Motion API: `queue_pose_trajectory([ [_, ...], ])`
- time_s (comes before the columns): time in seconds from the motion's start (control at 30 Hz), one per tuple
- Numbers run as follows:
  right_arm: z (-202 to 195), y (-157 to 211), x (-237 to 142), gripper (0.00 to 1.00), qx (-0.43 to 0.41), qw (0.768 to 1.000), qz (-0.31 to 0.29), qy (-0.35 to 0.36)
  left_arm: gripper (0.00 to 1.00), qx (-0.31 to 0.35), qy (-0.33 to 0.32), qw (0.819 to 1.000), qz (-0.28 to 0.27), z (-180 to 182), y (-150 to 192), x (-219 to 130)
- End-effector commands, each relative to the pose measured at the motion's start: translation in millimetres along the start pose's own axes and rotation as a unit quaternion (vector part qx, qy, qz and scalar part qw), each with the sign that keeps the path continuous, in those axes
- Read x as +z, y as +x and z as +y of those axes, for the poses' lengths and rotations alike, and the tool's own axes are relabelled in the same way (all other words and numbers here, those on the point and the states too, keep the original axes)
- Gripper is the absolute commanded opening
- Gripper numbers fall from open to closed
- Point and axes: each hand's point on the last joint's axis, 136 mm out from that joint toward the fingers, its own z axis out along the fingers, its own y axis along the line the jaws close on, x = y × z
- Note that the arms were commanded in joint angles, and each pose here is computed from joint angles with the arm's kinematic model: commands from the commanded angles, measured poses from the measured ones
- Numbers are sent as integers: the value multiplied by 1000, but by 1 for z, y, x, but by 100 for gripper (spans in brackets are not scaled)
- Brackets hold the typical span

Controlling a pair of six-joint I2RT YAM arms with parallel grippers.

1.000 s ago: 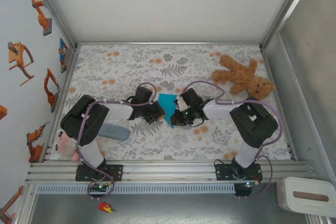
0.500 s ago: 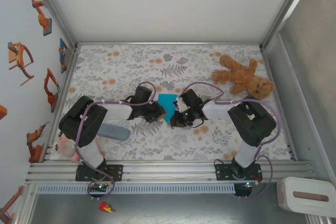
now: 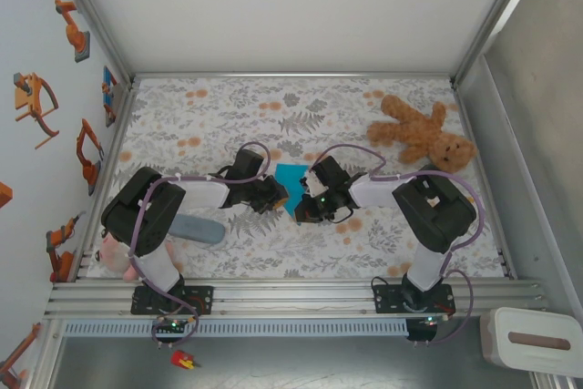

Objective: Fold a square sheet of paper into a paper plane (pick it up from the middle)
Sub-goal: Third fold the triangle at the center of the table.

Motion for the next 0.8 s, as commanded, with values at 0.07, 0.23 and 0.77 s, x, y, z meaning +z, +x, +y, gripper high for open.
queue_pose_trajectory([
  [0.07, -12, 12, 6, 5, 4, 999, 27, 28, 14, -3, -21, 1000, 5, 12, 1, 2],
  [0.23, -10, 13, 3, 5, -2, 999, 28, 29, 14, -10, -35, 999, 8, 20, 1, 5],
  [0.77, -4, 24, -2, 5, -8, 999, 38, 26, 13, -17, -86, 996, 0, 41, -1, 4],
])
